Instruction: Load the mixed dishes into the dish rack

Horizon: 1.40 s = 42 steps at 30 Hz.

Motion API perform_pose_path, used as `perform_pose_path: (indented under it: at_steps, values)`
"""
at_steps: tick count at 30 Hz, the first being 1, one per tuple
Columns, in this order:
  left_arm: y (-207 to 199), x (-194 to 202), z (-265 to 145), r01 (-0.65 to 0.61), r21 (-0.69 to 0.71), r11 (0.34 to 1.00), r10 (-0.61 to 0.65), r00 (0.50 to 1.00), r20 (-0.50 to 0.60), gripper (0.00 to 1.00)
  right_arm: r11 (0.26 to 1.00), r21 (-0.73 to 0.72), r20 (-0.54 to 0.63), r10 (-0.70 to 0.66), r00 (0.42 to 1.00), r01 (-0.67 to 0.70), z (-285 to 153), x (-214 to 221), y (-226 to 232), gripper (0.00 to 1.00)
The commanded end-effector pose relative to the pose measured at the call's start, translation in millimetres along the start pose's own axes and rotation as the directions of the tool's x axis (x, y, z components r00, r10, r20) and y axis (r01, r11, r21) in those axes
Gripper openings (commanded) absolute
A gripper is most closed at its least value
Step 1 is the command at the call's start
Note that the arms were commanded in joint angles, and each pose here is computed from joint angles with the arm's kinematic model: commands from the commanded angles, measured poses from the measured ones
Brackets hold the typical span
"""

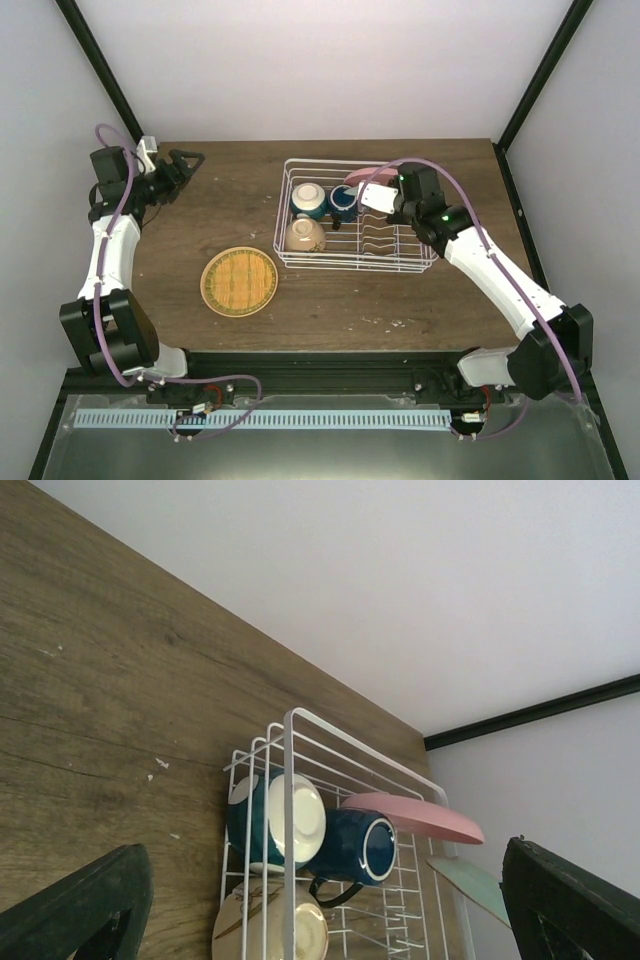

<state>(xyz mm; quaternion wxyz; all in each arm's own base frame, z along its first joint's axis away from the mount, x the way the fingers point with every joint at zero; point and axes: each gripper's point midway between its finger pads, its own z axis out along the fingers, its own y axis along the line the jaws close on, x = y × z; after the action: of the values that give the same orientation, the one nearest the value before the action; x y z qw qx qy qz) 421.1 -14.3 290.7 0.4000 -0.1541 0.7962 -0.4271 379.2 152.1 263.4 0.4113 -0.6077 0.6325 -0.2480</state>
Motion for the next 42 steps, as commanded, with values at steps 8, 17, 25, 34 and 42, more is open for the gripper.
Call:
perform_pose_path:
  at_steps: [8,17,25,34,42]
  values:
    - [6,2,3,-0.009,-0.007,1.000,0.009,1.000,-0.012,0.97,0.988,0.143,0.015,-0.060,0.998,0.058,2,-1,-31,0.01]
    - [6,2,3,-0.007,-0.007,1.000,0.007,1.000,-0.011,0.97,0.991,0.120,0.010,-0.058,0.998,0.057,25,14,-9,0.01]
    - [9,4,2,0.004,-0.016,1.000,-0.004,1.000,-0.009,0.97,0.993,0.113,0.034,-0.047,0.998,0.043,45,22,-1,0.01]
    - [10,6,1,0.010,-0.023,1.000,-0.010,1.000,-0.002,0.97,0.998,0.046,0.074,-0.041,0.996,0.038,66,15,6,0.02]
    - [14,9,3,0.020,-0.022,1.000,-0.020,1.000,-0.010,0.97,1.000,0.023,0.120,-0.022,0.993,0.020,77,3,0,0.04]
